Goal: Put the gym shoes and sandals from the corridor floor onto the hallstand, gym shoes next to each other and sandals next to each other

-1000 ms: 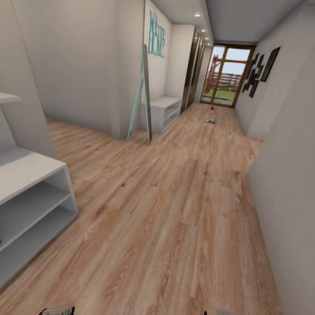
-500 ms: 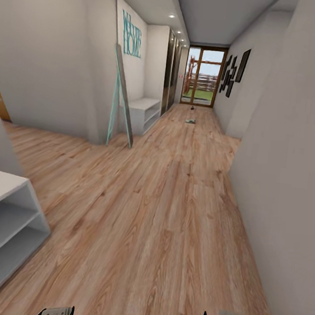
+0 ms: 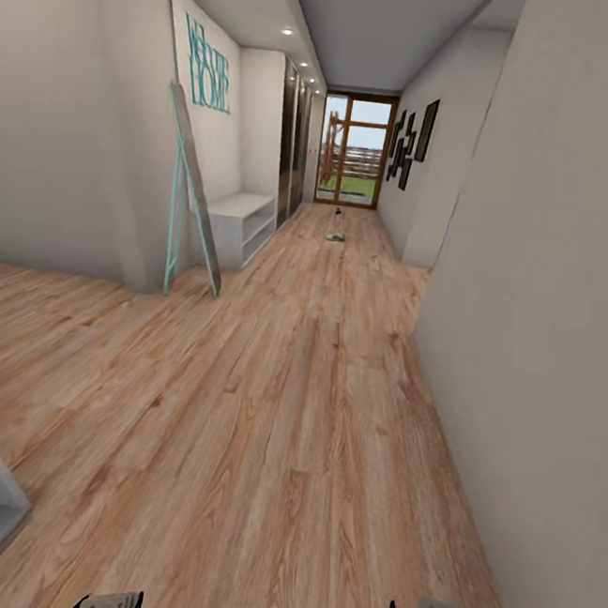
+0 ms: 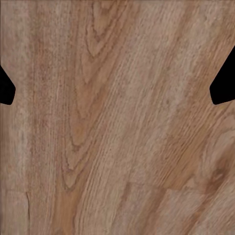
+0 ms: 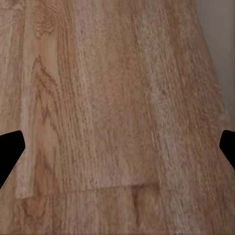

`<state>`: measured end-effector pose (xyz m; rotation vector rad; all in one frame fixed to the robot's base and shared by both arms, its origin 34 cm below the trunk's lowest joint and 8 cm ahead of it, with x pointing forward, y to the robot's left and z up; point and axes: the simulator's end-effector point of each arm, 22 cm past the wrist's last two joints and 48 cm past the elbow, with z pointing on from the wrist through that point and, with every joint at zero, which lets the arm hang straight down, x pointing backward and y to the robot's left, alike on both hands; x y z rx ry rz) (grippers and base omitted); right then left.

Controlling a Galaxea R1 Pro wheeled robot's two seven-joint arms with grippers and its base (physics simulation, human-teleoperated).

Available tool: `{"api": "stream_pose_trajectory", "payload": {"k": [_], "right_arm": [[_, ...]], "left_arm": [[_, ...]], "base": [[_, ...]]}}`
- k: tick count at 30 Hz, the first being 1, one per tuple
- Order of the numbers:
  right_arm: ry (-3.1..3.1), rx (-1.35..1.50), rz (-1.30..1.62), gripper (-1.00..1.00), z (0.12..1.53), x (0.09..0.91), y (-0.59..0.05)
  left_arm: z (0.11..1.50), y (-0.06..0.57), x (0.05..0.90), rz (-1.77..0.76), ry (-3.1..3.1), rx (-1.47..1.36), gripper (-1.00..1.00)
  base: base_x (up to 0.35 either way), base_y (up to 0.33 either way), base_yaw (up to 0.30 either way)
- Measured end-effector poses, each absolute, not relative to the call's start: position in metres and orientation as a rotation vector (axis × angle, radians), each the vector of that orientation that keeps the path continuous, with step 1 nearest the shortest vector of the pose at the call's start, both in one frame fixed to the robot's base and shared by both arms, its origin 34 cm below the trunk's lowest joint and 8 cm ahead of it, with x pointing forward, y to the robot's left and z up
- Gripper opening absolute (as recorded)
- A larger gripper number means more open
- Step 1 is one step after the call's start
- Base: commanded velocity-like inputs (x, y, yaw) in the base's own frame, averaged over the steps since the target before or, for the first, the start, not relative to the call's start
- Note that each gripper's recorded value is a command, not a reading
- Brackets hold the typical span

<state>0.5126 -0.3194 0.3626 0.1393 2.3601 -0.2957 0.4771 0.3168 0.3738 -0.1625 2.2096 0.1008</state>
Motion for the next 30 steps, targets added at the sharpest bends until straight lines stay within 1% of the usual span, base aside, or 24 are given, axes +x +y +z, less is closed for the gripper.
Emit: {"api": "stream_pose_trajectory", "payload": {"k": [9, 30], "right_arm": [[2.348, 0.141, -0.290, 1.00, 0.3674, 0.5163, -0.3165], [2.361, 0.139, -0.291, 1.00, 0.3641, 0.5091, -0.3156]], "left_arm": [[0.3786, 0.3169, 0.4810, 0.100, 2.196, -0.163, 1.00], [0.3794, 0.3170, 0.4814, 0.100, 2.194, -0.164, 1.00]], "base": [[0.339, 0.000, -0.105], [0.339, 0.000, -0.004]]}}
